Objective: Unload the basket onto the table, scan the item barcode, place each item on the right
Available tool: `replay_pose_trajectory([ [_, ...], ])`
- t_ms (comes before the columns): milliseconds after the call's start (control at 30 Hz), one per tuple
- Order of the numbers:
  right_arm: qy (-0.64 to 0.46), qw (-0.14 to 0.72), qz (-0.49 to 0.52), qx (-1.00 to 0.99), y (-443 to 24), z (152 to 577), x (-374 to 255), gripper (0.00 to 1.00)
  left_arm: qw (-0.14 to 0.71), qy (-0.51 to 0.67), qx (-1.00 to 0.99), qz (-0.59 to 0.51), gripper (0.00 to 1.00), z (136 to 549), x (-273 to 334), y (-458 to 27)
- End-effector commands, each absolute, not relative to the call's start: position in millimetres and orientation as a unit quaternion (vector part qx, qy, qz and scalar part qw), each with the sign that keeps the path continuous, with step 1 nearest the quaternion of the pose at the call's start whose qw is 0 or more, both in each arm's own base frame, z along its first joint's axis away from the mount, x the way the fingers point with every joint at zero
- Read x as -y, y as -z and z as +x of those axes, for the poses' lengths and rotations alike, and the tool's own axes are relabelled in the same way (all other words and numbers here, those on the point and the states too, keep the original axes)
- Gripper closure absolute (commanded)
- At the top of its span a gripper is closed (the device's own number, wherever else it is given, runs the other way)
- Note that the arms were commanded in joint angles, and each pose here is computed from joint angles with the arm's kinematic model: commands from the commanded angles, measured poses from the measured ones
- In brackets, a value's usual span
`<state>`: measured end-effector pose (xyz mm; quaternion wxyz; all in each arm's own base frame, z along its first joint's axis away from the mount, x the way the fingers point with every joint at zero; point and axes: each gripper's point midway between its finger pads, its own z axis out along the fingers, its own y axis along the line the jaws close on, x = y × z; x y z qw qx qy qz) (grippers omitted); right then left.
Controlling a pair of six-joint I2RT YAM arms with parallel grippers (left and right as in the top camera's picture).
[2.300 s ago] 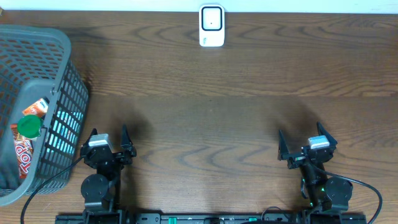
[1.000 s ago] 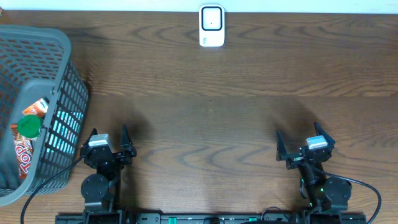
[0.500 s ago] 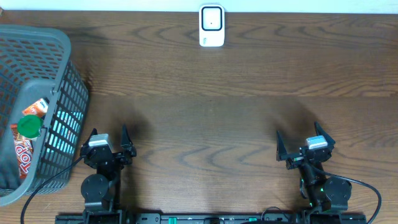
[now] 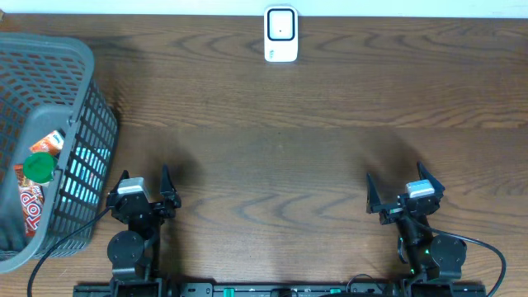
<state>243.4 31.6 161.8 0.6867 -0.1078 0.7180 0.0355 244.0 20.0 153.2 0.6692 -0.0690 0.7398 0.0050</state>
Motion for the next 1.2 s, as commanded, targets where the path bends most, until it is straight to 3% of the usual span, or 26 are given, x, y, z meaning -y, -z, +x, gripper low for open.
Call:
replay_pose_trajectory([
  [0,-0.038,0.686,-0.112,-0.718,-161.2,242.8,-33.8,0.01,0.653,-0.022,-0.754,-0.074,0.20,242.7,-25.4,-138.3],
  [500,-0.038,0.686,-0.112,-0.718,-161.1,242.8,-33.8,0.01,0.663,-0.015,-0.744,-0.077,0.20,243.8,-24.2,-145.1],
  [800,-0.038,0.686,-0.112,-0.718,-161.2,242.8,-33.8,0.01,0.649,0.144,-0.744,0.063,0.19,238.4,48.0,-149.2],
  [1167,-0.038,0.686,-0.112,-0.718,-161.1,242.8,-33.8,0.01,0.637,0.213,-0.740,0.032,0.20,245.7,58.0,-226.5],
])
